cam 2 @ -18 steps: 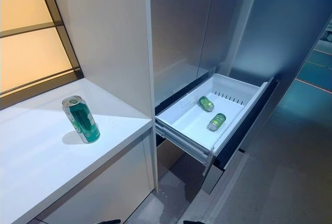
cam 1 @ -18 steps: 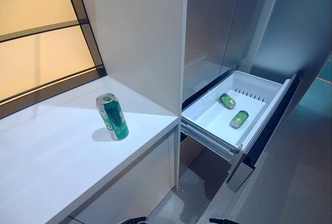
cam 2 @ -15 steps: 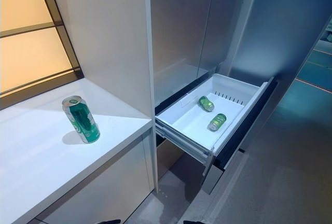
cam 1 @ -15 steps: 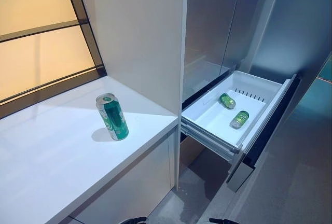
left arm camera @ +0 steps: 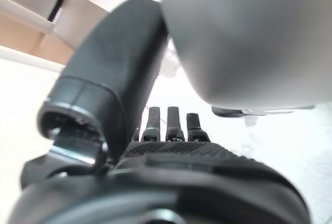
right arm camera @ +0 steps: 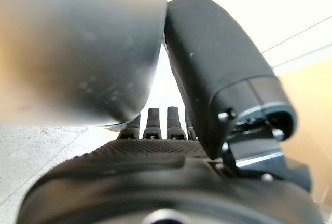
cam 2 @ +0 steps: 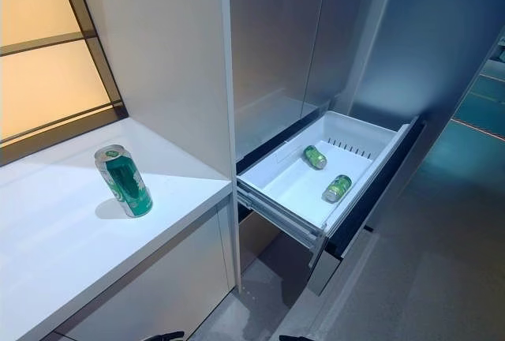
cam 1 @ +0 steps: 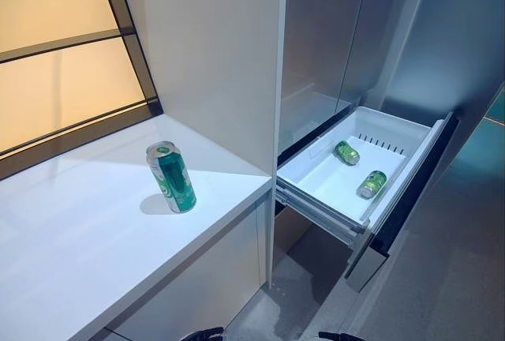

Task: Put drinks into fridge and close the fridge

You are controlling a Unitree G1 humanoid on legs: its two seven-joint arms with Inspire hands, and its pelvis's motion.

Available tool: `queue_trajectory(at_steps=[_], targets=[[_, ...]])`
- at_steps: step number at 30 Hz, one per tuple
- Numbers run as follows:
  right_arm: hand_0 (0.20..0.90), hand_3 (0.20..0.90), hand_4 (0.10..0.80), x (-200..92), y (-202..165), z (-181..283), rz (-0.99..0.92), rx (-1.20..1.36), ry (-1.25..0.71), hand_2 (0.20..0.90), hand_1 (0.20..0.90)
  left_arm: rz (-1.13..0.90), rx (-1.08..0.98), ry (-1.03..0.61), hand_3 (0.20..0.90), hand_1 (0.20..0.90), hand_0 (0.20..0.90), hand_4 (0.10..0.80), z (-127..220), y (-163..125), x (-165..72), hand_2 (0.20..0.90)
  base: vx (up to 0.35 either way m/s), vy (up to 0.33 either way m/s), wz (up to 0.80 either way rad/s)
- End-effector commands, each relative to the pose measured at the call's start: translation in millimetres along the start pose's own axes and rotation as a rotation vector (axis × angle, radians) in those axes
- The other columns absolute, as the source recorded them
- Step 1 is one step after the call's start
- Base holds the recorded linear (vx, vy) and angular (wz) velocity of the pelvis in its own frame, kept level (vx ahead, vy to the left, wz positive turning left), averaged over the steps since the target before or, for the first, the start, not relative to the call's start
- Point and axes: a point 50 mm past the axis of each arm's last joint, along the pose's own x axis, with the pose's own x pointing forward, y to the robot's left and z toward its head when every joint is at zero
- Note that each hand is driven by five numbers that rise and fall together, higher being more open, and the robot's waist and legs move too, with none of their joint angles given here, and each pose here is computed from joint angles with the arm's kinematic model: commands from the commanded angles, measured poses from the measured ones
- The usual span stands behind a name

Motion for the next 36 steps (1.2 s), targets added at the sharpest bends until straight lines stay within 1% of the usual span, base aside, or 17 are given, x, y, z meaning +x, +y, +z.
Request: queue_trajectory(at_steps=[1, 4, 5, 7, 8, 10, 12, 14, 17, 19, 21, 23, 25, 27, 29, 32, 36], targets=[[0.9, 0.9, 0.8, 1.1, 0.2, 19.2, 0.034, -0.037, 0.01, 0.9, 0.9, -0.226, 0.053, -0.199, 0.9, 0.9, 0.9, 0.8, 63.4, -13.4, 5.5, 0.9, -0.038, 0.027, -0.01], [0.9, 0.9, 0.8, -0.3, -3.6, 23.0, 0.03, -0.047, 0.008, 0.9, 0.9, -0.373, 0.041, -0.212, 0.9, 0.9, 0.9, 0.8, 78.5, -23.1, 3.8, 0.9, -0.011, 0.009, 0.0], [0.9, 0.9, 0.8, -0.9, -5.2, 25.5, 0.028, -0.054, 0.006, 0.9, 0.9, -0.476, 0.034, -0.232, 0.9, 0.9, 0.9, 0.8, 90.2, -30.2, 1.2, 0.9, 0.0, 0.0, 0.0], [0.9, 0.9, 0.8, -1.3, -6.3, 26.3, 0.027, -0.057, 0.006, 0.9, 0.9, -0.547, 0.022, -0.258, 0.9, 0.9, 0.9, 0.8, 99.9, -36.0, -1.8, 0.9, 0.0, 0.0, 0.0], [0.9, 0.9, 0.8, -1.9, -7.6, 26.4, 0.025, -0.061, 0.005, 0.9, 0.9, -0.668, 0.003, -0.326, 0.9, 0.9, 0.9, 0.8, 123.8, -47.4, -10.3, 0.9, 0.0, 0.0, 0.0], [0.9, 0.9, 0.8, -2.2, -8.1, 25.6, 0.024, -0.064, 0.004, 0.9, 0.9, -0.809, 0.0, -0.432, 0.9, 0.9, 0.9, 0.8, 155.2, -55.3, -26.8, 0.9, -0.022, 0.016, -0.03], [0.9, 0.9, 0.8, -2.1, -7.4, 22.9, 0.02, -0.06, 0.002, 0.9, 0.9, -0.929, 0.02, -0.549, 0.9, 0.9, 0.9, 0.8, 194.7, -62.9, -54.4, 0.9, -0.024, 0.003, -0.03], [0.9, 0.9, 0.8, -2.2, -7.4, 20.2, 0.016, -0.055, 0.0, 0.9, 0.9, -1.038, 0.036, -0.661, 0.9, 0.9, 0.9, 0.8, 219.7, -69.1, -79.6, 0.9, 0.0, 0.0, 0.0], [0.9, 0.9, 0.8, -1.9, -6.1, 10.1, 0.012, -0.039, 0.001, 0.9, 0.9, -1.29, -0.047, -0.914, 0.9, 0.9, 0.9, 0.8, 263.5, -91.2, -148.6, 0.9, 0.0, 0.0, 0.0], [0.9, 0.9, 0.8, -0.5, -1.1, 2.5, 0.015, -0.021, 0.004, 0.9, 0.9, -1.379, -0.102, -1.085, 0.9, 0.9, 0.9, 0.8, 279.7, -98.7, -185.2, 0.9, 0.029, -0.046, 0.02], [0.9, 0.9, 0.8, 1.4, 5.0, -0.5, 0.019, -0.011, 0.005, 0.9, 0.9, -1.368, -0.101, -1.246, 0.9, 0.9, 0.9, 0.8, 289.5, -97.6, -211.7, 0.9, 0.029, -0.06, 0.07], [0.9, 0.9, 0.8, 3.3, 12.4, -4.7, 0.026, 0.004, 0.006, 0.9, 0.9, -1.197, -0.044, -1.518, 0.9, 0.9, 0.9, 0.8, 300.8, -84.8, -240.6, 0.9, 0.032, -0.046, 0.15], [0.9, 0.9, 0.8, 4.0, 15.7, -7.7, 0.028, 0.011, 0.008, 0.9, 0.9, -1.049, -0.01, -1.701, 0.9, 0.9, 0.9, 0.8, 307.8, -69.9, -263.1, 0.9, 0.024, -0.028, 0.06], [0.9, 0.9, 0.8, 4.6, 19.7, -13.9, 0.03, 0.022, 0.016, 0.9, 0.9, -0.846, 0.069, -1.94, 0.9, 0.9, 0.9, 0.8, 311.0, -53.6, -294.7, 0.9, 0.033, -0.034, 0.02], [0.9, 0.9, 0.8, 5.3, 23.5, -17.6, 0.033, 0.025, 0.024, 0.9, 0.9, -0.694, 0.146, -2.104, 0.9, 0.9, 0.9, 0.8, 309.1, -45.6, -320.6, 0.9, 0.001, -0.017, 0.0], [0.9, 0.9, 0.8, 5.6, 25.4, -22.1, 0.036, 0.017, 0.04, 0.9, 0.9, -0.528, 0.265, -2.245, 0.9, 0.9, 0.9, 0.8, 306.0, -43.4, -347.7, 0.9, 0.013, -0.011, 0.06], [0.9, 0.9, 0.8, 6.4, 26.9, -21.0, 0.037, 0.002, 0.047, 0.9, 0.9, -0.514, 0.309, -2.267, 0.9, 0.9, 0.9, 0.8, 304.9, -47.4, -357.0, 0.9, 0.014, -0.005, 0.13]])
